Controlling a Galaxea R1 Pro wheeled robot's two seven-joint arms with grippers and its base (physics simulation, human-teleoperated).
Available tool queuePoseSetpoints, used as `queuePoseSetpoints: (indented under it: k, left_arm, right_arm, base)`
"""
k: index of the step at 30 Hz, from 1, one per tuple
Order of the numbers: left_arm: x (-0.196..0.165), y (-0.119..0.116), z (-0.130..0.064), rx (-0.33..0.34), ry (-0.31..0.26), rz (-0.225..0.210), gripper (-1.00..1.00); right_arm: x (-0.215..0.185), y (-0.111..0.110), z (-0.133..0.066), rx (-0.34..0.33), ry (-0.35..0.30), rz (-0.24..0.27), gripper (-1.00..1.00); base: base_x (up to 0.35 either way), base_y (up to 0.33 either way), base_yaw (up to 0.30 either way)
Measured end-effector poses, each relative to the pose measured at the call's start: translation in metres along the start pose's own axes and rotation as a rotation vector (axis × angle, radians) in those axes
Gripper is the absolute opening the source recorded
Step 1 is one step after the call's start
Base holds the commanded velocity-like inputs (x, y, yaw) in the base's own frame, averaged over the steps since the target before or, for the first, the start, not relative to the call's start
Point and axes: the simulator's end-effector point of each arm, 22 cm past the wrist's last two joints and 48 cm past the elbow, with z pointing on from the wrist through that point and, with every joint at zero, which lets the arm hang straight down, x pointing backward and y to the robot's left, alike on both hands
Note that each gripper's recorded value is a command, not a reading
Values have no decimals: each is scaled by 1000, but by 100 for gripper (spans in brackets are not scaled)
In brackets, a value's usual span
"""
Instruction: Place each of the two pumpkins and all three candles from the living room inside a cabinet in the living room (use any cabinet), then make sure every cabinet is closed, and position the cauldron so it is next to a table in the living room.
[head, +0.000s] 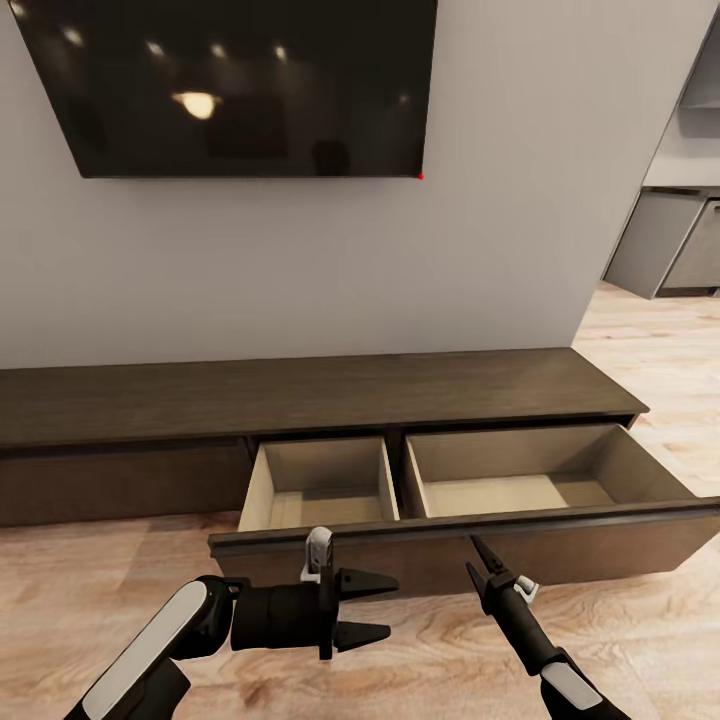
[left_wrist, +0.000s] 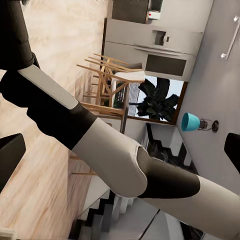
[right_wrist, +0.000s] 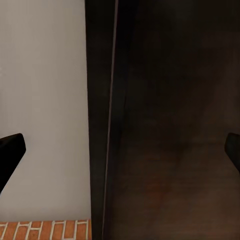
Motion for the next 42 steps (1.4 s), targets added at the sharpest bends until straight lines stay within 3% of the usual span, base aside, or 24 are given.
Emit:
queuePoseSetpoints:
  k: [8, 35, 42]
  left_arm:
    - [-1, 1, -3, -3, -3, 1, 100]
    - [13, -35, -6, -1, -12, 99, 100]
    - [19, -51, -7, 27, -8, 110, 100]
  right_arm:
    - [0, 0, 0, 0, 0, 0, 100]
    - [-7, 57, 6, -88, -4, -30, 100]
    - [-10, 74, 7, -116, -7, -41, 100]
  base:
    - [0, 0, 0]
    - [-56, 21, 0]
    - [-1, 1, 0]
